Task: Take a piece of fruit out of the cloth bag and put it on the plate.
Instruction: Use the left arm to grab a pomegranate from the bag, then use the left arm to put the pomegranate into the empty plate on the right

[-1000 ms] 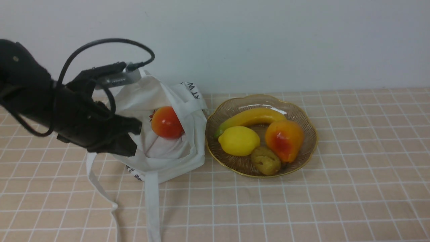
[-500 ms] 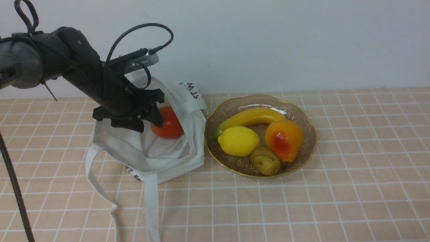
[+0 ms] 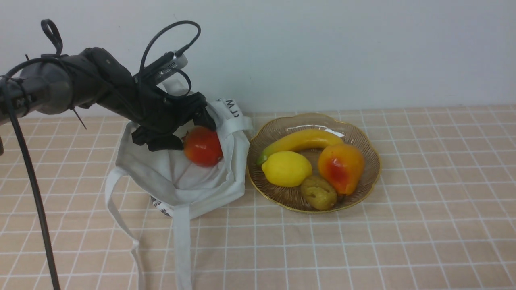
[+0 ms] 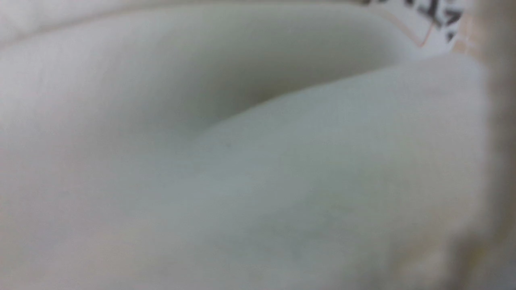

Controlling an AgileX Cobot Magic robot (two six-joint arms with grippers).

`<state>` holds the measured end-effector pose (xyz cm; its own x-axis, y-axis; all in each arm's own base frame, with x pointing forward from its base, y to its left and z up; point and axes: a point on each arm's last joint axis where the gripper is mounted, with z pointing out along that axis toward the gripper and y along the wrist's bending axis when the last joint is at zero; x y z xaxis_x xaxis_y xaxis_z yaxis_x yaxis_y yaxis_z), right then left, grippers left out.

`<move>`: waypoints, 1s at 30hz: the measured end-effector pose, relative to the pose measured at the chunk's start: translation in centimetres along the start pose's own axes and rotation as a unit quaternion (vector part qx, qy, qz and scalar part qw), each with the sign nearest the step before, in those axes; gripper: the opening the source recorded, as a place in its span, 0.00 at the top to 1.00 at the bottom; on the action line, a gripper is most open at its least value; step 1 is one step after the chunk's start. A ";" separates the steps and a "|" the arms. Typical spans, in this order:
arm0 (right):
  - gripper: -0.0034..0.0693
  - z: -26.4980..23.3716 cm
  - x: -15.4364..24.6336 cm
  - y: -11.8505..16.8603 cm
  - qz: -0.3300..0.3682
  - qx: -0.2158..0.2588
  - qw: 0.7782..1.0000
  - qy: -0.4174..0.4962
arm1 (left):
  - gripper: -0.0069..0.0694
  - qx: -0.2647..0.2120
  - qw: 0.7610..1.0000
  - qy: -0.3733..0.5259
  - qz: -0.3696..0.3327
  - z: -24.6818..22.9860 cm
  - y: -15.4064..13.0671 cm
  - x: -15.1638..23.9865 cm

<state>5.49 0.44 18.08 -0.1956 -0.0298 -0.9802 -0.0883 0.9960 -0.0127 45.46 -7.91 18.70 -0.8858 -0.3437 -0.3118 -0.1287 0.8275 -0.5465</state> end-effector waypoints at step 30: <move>0.97 0.0 0.0 0.0 0.000 0.000 1.000 0.000 | 0.14 0.008 0.998 0.058 0.022 -2.7 0.8 0.0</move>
<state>5.49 0.44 18.08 -0.1956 -0.0298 -0.9802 -0.0883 0.9960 -0.0127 44.16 -6.04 20.31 -0.9362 -0.2533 -0.2435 -0.0831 0.8329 -0.5471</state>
